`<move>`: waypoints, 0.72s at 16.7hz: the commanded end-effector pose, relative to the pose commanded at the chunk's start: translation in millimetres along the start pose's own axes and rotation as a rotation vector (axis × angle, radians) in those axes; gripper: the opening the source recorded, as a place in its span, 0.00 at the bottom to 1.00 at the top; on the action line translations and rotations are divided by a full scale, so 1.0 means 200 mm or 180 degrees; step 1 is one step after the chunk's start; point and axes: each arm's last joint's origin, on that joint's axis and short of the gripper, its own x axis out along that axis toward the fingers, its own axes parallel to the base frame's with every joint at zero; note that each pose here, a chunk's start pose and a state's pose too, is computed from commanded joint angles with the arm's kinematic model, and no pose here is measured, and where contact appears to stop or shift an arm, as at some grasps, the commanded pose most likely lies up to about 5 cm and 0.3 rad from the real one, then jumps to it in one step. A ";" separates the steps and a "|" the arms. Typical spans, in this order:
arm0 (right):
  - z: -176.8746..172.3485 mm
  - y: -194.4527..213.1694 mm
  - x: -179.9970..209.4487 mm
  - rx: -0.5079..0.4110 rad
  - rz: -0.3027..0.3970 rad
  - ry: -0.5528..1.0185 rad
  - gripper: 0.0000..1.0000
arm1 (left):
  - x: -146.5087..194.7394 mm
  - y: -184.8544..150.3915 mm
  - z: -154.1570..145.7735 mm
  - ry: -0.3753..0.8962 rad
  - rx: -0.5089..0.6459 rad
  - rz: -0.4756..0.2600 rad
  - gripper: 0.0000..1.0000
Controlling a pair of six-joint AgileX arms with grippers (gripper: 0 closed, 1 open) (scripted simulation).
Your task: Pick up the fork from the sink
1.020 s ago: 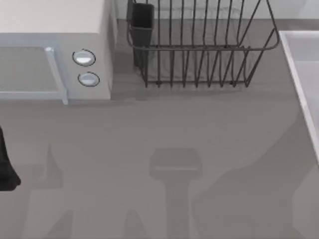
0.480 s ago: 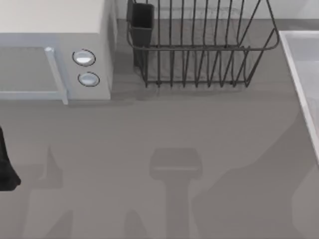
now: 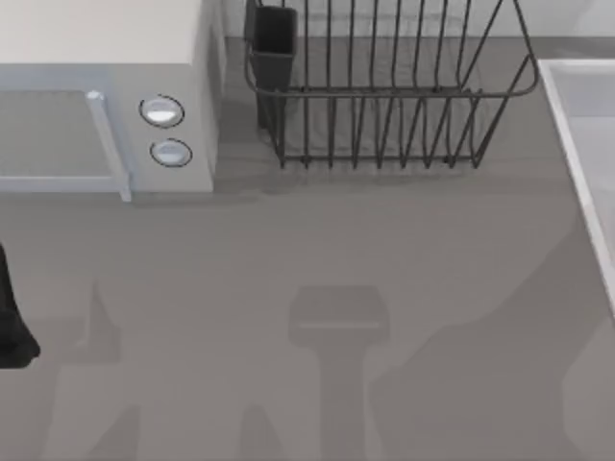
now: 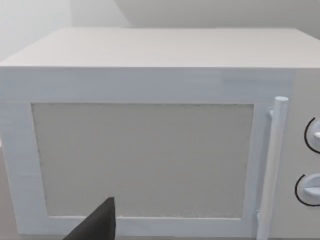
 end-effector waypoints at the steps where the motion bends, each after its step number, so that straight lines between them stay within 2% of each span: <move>1: 0.00 0.00 0.00 0.0000 0.0000 -0.0001 0.00 | 0.00 0.00 0.00 0.0000 0.0000 0.0000 1.00; 5: 0.04 -0.01 -0.17 0.0000 -0.0001 -0.0003 0.00 | 0.00 0.00 0.00 0.0000 0.0000 0.0000 1.00; 12: 0.04 0.00 -0.69 0.0001 0.0008 0.0026 0.00 | 0.00 0.00 0.00 0.0000 0.0000 0.0000 1.00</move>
